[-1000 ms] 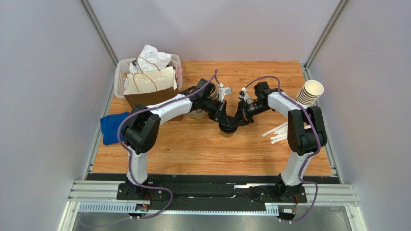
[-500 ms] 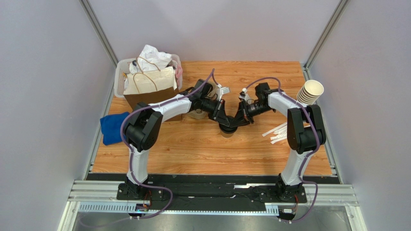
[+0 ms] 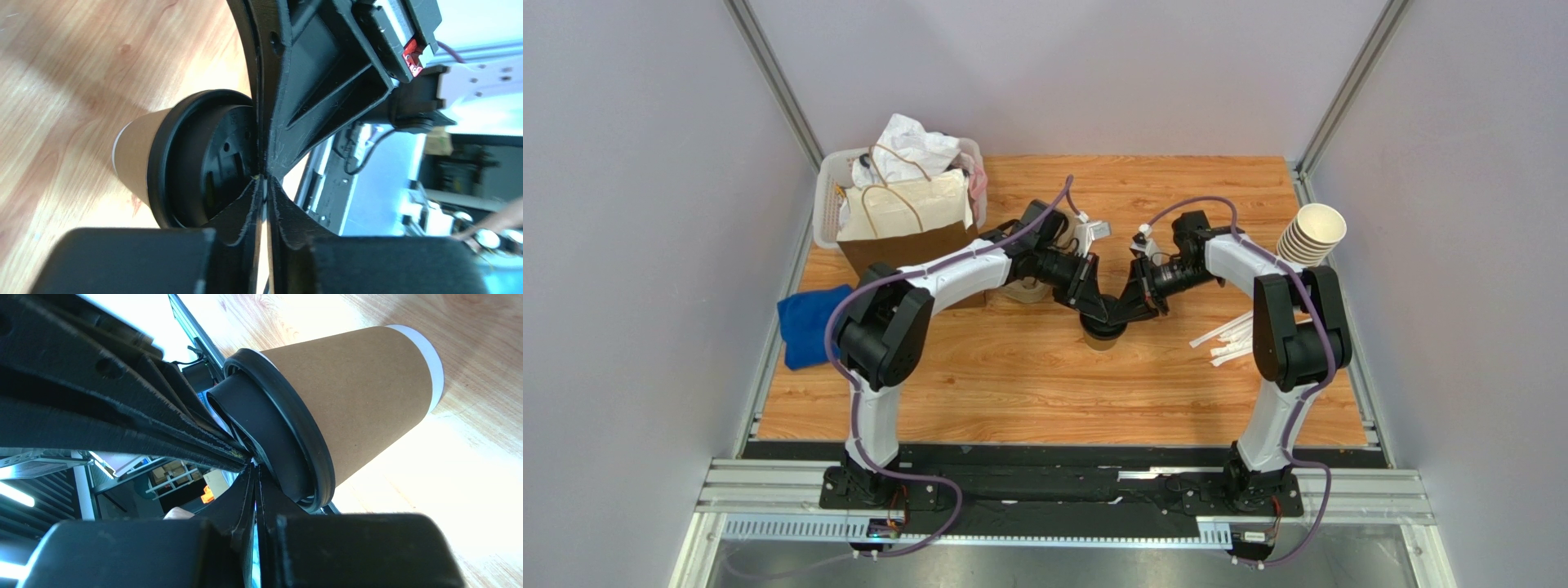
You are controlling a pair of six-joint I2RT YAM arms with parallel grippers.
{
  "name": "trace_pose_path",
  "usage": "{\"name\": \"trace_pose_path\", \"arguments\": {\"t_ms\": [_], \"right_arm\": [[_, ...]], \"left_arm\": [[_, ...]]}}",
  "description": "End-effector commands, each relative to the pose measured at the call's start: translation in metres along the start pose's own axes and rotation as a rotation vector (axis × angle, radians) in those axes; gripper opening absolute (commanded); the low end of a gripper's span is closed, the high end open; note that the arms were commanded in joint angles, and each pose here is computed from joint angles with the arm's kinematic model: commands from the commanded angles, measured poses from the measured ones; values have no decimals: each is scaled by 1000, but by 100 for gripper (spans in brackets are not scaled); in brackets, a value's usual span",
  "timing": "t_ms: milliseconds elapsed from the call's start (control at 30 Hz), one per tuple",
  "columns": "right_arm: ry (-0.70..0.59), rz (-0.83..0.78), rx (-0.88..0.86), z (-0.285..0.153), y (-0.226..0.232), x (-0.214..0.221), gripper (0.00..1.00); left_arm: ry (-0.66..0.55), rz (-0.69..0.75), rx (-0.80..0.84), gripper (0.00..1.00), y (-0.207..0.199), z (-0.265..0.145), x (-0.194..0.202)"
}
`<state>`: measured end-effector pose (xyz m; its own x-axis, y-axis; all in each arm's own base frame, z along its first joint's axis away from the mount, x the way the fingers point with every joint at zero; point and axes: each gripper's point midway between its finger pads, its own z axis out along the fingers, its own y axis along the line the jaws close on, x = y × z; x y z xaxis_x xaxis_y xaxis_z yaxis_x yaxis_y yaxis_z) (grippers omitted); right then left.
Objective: Pack the takeout coffee
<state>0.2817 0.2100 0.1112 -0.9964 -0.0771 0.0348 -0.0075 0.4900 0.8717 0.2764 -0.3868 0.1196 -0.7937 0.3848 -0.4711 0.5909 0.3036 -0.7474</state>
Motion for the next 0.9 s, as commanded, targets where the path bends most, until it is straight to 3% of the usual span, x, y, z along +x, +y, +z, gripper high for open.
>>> {"name": "trace_pose_path", "arguments": {"t_ms": [0,133,267,467,867], "right_arm": [[-46,-74,234,-4,-50,-13,6],[-44,-82,249,-4,-51,-14,6],[-44,-94,257,-5,-51,-15,6],[-33,-105,265,-2,-52,-13,6],[-30,-102,271,-1,-54,-16,6]], "left_arm": [[-23,76,-230,20,2,-22,-10],[-90,107,-344,27,-9,-53,-31],[-85,105,-481,32,15,-74,-23],[-43,111,-478,28,26,-69,-19],[-29,125,-423,31,23,-47,-28]]}}
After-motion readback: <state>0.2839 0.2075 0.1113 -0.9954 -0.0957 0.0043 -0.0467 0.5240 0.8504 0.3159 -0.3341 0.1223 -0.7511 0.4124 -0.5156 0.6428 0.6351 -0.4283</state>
